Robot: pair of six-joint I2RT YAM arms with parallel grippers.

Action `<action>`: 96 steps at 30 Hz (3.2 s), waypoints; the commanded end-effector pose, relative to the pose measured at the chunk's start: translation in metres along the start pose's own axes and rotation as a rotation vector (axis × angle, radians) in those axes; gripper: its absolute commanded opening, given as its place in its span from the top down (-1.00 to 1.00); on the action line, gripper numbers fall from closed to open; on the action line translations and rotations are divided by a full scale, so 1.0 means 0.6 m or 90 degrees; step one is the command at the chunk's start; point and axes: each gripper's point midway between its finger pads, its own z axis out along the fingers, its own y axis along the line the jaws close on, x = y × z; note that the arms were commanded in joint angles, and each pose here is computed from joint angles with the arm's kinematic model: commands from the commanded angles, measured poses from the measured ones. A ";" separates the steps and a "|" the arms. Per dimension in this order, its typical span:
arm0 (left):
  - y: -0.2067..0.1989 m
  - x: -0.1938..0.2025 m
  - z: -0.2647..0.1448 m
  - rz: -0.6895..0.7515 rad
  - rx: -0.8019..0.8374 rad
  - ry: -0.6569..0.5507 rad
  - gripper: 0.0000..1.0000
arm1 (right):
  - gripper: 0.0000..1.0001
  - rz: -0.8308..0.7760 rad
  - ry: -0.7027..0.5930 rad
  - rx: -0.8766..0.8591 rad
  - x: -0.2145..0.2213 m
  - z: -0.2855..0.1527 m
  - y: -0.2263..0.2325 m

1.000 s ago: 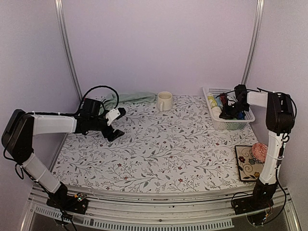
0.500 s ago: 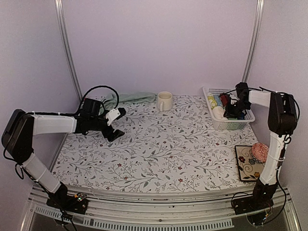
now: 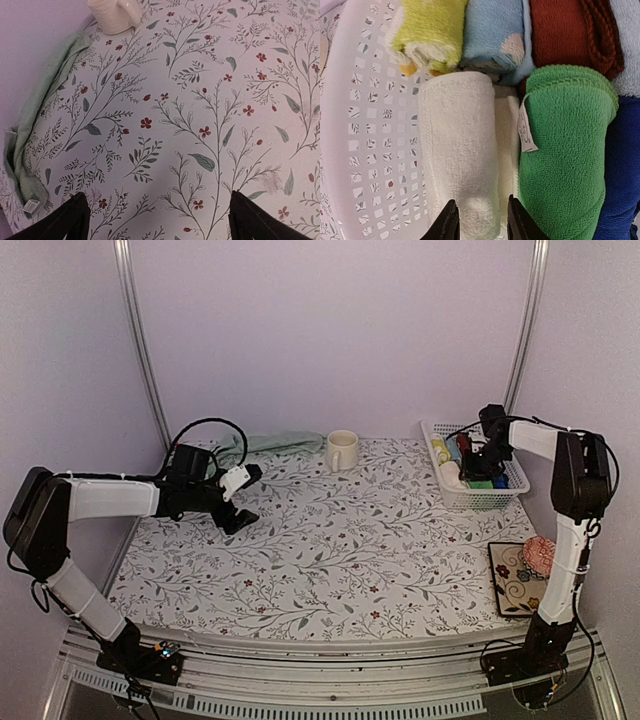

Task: Roll the towels
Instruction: Adjust the towel in the bin, then move the towel to the corner of the board.

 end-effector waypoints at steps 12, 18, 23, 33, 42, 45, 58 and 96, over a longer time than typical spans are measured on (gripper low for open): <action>0.030 -0.024 0.000 -0.001 -0.027 -0.005 -0.94 | -0.21 -0.078 -0.077 0.070 -0.078 -0.108 0.041; 0.128 -0.057 0.012 -0.023 -0.099 0.019 -0.93 | -0.98 -0.164 -0.179 0.065 -0.084 -0.206 0.131; 0.238 -0.054 0.059 -0.077 -0.142 0.059 -0.94 | -0.98 -0.201 -0.281 0.006 -0.070 -0.271 0.235; 0.411 0.069 0.134 -0.175 -0.201 0.146 -0.94 | -0.98 -0.226 -0.362 -0.273 0.032 -0.318 0.378; 0.440 0.127 0.174 -0.160 -0.210 0.177 -0.72 | -0.98 -0.281 -0.340 -0.267 0.104 -0.260 0.435; 0.440 0.126 0.179 -0.153 -0.203 0.170 -0.60 | -0.98 -0.307 -0.330 -0.254 0.118 -0.244 0.458; 0.466 0.112 0.193 -0.139 -0.231 0.156 1.00 | -1.00 -0.382 -0.329 -0.216 0.159 -0.219 0.500; -0.140 0.152 -0.246 0.171 0.077 -0.049 1.00 | -0.98 -0.583 -0.337 -0.265 0.125 -0.186 0.747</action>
